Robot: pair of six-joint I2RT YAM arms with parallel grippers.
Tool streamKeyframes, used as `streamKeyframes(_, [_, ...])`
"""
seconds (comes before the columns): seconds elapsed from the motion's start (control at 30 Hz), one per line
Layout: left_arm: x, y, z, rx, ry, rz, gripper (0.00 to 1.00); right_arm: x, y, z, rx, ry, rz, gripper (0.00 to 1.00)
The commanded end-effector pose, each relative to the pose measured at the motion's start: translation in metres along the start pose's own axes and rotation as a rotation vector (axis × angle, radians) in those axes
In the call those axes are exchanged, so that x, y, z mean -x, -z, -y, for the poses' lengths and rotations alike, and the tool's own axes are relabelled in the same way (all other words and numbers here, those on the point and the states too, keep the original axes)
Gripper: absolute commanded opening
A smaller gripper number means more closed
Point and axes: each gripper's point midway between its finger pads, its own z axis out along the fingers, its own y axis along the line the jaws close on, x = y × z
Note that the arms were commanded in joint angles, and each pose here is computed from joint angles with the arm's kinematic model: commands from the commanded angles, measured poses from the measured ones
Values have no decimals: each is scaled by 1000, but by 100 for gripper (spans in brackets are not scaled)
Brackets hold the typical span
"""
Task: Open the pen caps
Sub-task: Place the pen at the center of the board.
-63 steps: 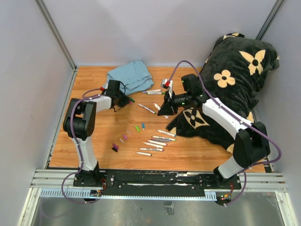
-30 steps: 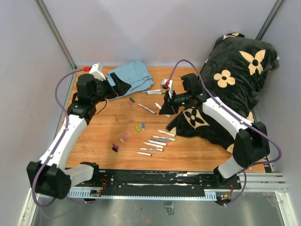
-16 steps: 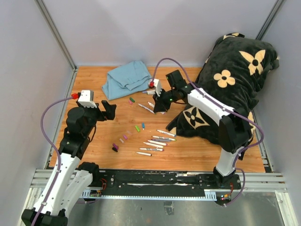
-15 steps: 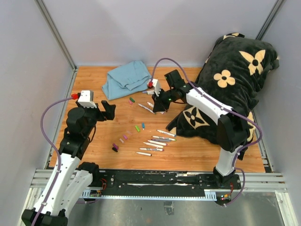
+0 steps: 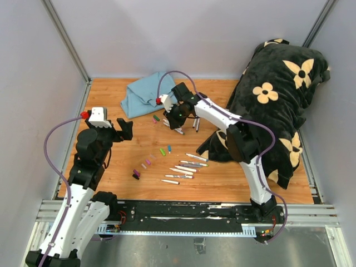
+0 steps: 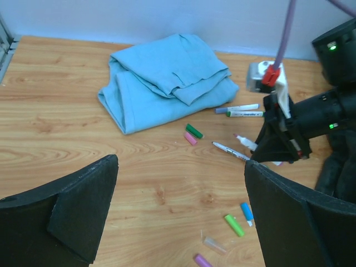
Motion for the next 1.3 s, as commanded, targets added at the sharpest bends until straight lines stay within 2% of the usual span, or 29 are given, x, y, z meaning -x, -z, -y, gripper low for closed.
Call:
streamKeyframes(0.0, [15,2,-3,11,-14,57,99,1,-23,-8,-41,-30,-64,14])
streamKeyframes(0.27, [17,4,-1,5,-13,65,99,-15,-49,0,-148,-76,-145,16])
streamKeyframes(0.8, [18,5,-1,0,-11,73,99,-26,-53,-1,-152,-96,-187,28])
streamKeyframes(0.97, [19,6,-1,2,-11,74,99,3,-25,-9,-138,-53,-119,34])
streamKeyframes(1.17, [19,6,-1,3,-11,75,99,39,38,-24,-113,41,-9,41])
streamKeyframes(1.27, [20,7,-1,1,-11,78,99,40,70,-30,-83,77,37,45])
